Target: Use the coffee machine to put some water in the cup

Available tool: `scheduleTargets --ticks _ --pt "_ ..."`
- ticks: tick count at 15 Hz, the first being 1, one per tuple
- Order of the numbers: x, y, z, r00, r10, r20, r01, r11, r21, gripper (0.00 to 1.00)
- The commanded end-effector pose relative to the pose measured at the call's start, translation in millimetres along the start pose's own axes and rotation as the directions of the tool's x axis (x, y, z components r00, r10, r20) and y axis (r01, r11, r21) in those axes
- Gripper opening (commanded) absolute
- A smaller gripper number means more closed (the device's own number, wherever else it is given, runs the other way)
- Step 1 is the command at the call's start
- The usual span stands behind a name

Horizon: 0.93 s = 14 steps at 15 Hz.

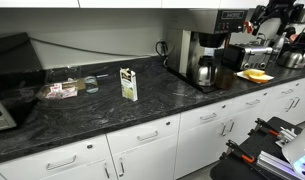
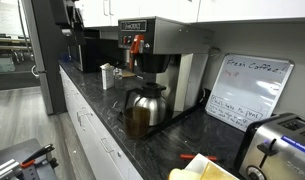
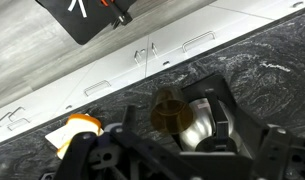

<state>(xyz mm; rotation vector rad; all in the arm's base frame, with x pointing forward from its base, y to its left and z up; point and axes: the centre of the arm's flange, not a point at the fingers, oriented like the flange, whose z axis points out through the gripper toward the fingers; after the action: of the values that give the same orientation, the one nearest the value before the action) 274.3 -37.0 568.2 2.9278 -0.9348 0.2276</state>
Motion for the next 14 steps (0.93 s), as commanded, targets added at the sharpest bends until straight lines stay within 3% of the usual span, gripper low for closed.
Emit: scheduleTargets --ticks 1,7,11,14 --pt "0.0 -0.4 0.2 1.000 0.003 0.000 -0.003 1.000 -0.002 1.00" --pt "0.3 -0.6 0.8 1.000 0.005 0.001 -0.005 1.000 -0.003 1.00" --pt "18.9 13.8 3.8 0.996 0.067 -0.053 -0.062 0.993 0.101 1.00" --pt "42.8 41.2 8.5 0.979 0.179 -0.101 -0.157 0.969 0.193 1.00"
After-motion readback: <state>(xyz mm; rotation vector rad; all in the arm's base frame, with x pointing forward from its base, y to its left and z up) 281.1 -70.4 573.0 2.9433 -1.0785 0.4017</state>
